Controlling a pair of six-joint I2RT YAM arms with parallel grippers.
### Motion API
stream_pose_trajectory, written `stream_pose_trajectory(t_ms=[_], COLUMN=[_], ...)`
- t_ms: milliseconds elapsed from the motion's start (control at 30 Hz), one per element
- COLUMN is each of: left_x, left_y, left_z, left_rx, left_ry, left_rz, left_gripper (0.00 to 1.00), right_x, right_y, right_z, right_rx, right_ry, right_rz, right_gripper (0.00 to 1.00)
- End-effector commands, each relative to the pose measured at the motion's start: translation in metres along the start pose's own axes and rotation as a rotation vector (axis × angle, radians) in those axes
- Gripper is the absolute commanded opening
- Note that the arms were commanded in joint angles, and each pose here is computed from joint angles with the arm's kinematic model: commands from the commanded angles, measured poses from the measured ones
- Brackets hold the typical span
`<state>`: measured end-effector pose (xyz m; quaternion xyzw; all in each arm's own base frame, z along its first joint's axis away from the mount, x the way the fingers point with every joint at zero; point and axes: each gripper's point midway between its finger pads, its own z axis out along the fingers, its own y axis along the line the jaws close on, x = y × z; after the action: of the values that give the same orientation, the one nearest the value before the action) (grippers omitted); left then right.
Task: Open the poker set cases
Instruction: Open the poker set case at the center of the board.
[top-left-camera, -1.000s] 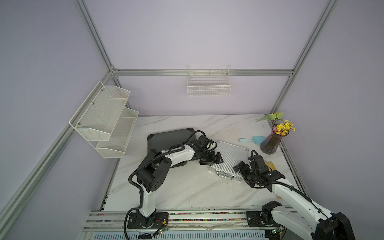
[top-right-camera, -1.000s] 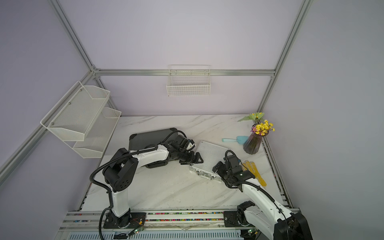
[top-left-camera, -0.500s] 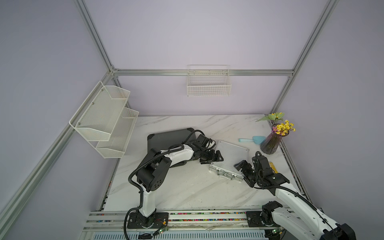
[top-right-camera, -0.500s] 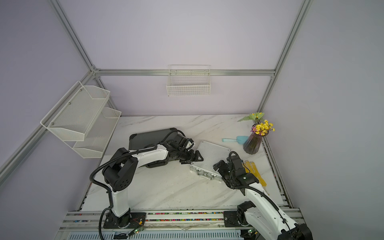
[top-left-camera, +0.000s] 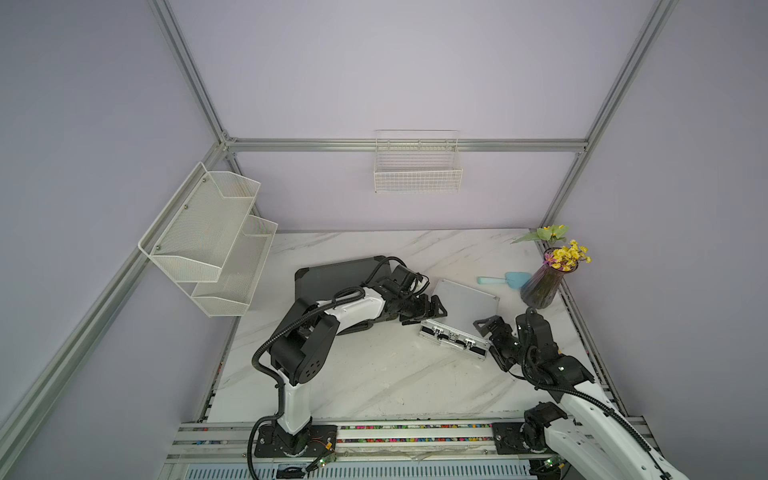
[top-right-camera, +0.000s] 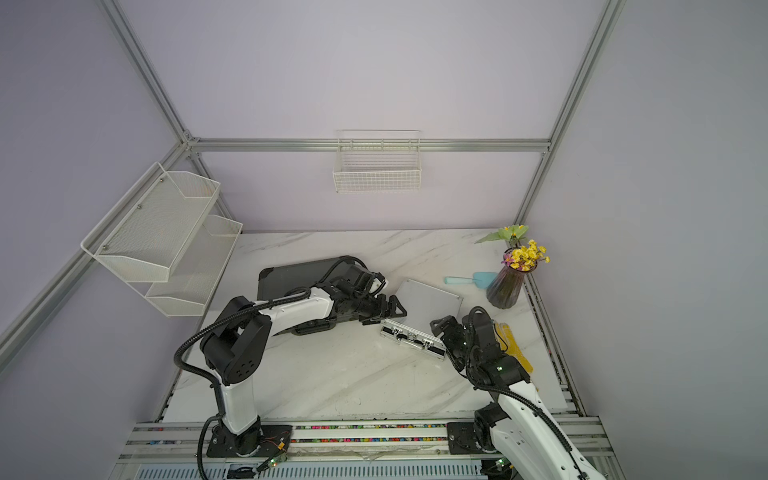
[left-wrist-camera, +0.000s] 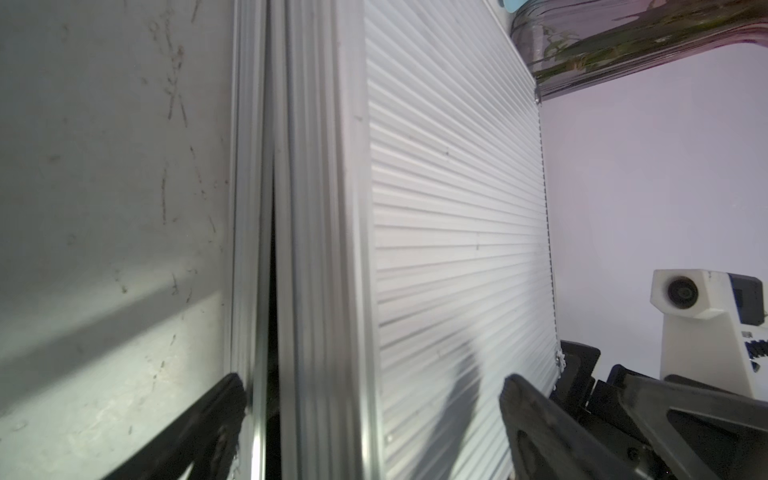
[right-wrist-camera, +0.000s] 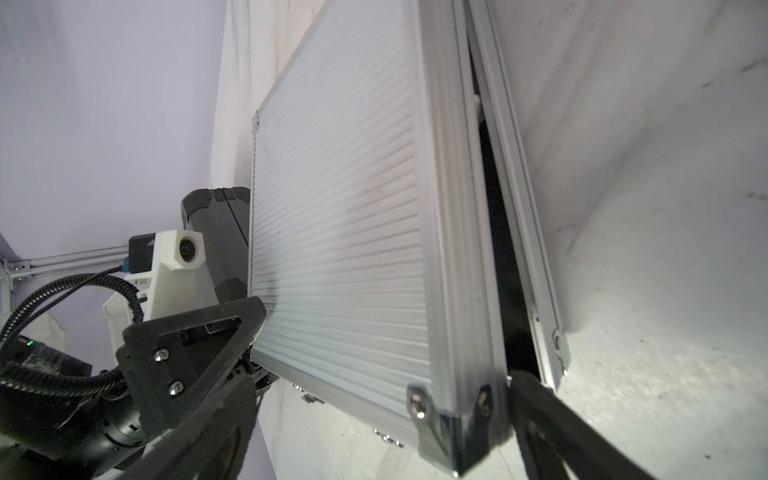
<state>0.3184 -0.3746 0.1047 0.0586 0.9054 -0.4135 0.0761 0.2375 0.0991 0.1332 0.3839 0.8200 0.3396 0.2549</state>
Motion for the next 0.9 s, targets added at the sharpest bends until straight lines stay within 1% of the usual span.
stream_pose_trajectory(t_ms=[0,133,233,433,533,733,867], left_x=[-0.012,-0.018,-0.02,-0.017,-0.013,-0.004,-0.004], left_y=[-0.085,-0.103,-0.102,-0.084,-0.075,-0.053,-0.037], left_z=[-0.043,-0.052,-0.054,-0.048,-0.046,-0.038,-0.041], left_rx=[0.246,0.297,0.303,0.283,0.27,0.246,0.223], left_ry=[-0.048,-0.063,-0.068,-0.066,-0.065,-0.056,-0.091], left_rz=[0.116,0.131,0.129,0.096,0.087,0.058,0.039], left_gripper=[0.96,0.96,0.96,0.96,0.96,0.97,0.98], right_x=[-0.016,-0.027,-0.032,-0.032,-0.032,-0.031,-0.027], right_y=[0.058,0.078,0.081,0.073,0.069,0.05,0.036], right_z=[-0.019,-0.029,-0.032,-0.022,-0.024,-0.025,-0.017], right_rx=[-0.189,-0.246,-0.26,-0.263,-0.271,-0.264,-0.242], right_ry=[-0.058,-0.112,-0.134,-0.139,-0.15,-0.169,-0.162], right_rz=[0.009,-0.002,0.011,0.047,0.055,0.103,0.116], right_gripper=[0.97,0.97,0.97,0.97,0.97,0.97,0.97])
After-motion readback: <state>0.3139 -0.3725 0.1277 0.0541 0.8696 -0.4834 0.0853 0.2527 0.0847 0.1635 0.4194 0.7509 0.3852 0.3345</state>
